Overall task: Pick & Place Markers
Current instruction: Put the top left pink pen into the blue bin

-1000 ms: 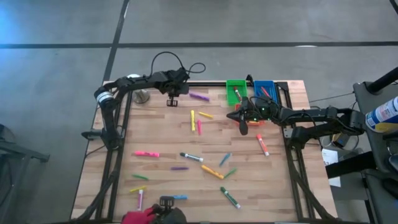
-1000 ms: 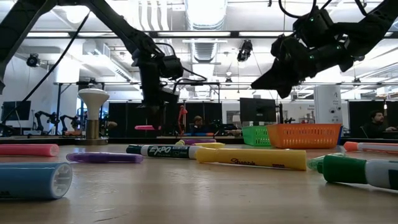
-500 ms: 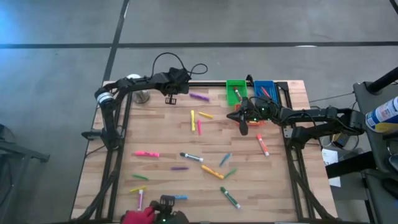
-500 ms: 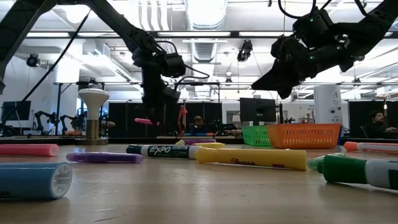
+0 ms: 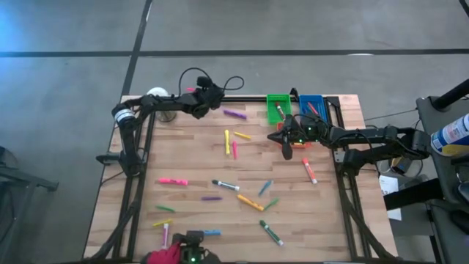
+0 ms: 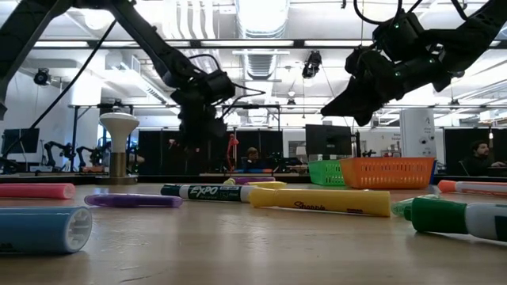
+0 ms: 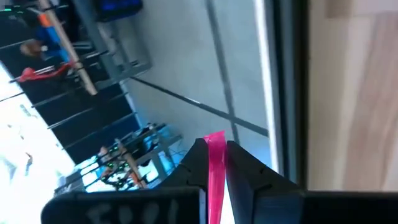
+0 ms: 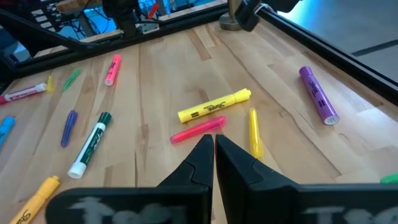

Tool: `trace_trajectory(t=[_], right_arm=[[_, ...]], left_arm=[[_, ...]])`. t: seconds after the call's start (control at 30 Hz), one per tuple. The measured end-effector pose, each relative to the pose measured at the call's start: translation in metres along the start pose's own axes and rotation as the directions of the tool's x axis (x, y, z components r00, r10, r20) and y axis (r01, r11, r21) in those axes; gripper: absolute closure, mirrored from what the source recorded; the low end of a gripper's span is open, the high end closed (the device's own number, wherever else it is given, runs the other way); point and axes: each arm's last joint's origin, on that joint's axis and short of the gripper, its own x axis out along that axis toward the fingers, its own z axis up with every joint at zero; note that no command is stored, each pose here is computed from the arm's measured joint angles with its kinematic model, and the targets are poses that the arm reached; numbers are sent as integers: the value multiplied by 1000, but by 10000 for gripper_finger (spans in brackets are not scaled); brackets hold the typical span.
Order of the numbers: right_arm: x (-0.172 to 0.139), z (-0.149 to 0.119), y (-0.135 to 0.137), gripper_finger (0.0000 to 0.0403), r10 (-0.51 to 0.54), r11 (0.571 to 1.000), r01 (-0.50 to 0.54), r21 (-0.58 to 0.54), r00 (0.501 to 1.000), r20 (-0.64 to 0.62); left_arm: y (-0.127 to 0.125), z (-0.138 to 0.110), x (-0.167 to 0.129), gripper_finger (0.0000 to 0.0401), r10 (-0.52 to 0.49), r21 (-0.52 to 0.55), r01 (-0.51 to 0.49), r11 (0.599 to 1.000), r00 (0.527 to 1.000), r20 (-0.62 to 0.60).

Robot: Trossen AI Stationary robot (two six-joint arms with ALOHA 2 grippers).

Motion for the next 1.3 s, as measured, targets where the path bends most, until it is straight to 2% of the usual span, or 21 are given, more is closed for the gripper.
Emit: trace_trajectory(t=[0.07,0.17,0.23,0.3,0.37,0.43,0.5,0.57,0.63,0.7,0.73,0.83,0.97,1.13,1.3], right_arm=[[0,1,0,384,0,1000,0,-1,1000,6],[0,3,0,362,4,1000,-4,-11,999,35],[0,5,1,341,6,1000,-5,-19,999,52],[0,7,1,319,8,1000,-6,-28,997,71],[1,9,1,297,13,999,-9,-38,995,102],[3,12,1,277,22,999,-15,-52,990,137],[7,15,1,260,39,997,-27,-69,982,187],[12,16,-1,244,61,996,-44,-83,973,222],[19,18,-2,232,74,995,-53,-88,963,259],[27,22,-4,222,85,994,-63,-85,951,298],[32,24,-4,218,88,994,-66,-83,946,311],[47,31,-8,211,95,995,-77,-65,938,333],[65,43,-10,209,121,992,-107,-61,930,347],[84,62,-7,209,222,975,-200,-98,907,358],[98,75,-3,215,269,963,-240,-124,891,365]], left_arm=[[1,3,-6,375,8,-27,-7,1000,999,31],[8,5,-27,375,-6,-115,25,993,987,161],[13,4,-45,375,-27,-200,89,976,956,291],[16,1,-63,375,-66,-280,210,937,892,446],[20,-4,-81,375,-100,-335,374,865,783,614],[28,-11,-99,375,-76,-362,532,766,633,770],[33,-19,-114,375,-19,-326,675,662,450,893],[32,-25,-125,375,57,-250,775,580,268,962],[30,-30,-133,375,137,-171,833,527,115,984],[26,-34,-138,375,197,-106,866,488,9,980],[24,-34,-139,375,220,-81,878,472,-28,975],[14,-34,-142,375,259,-40,892,450,-87,962],[8,-31,-149,375,265,-5,882,472,-137,954],[4,-28,-155,375,257,-5,867,498,-142,956],[3,-27,-155,375,263,-16,868,495,-132,956]])
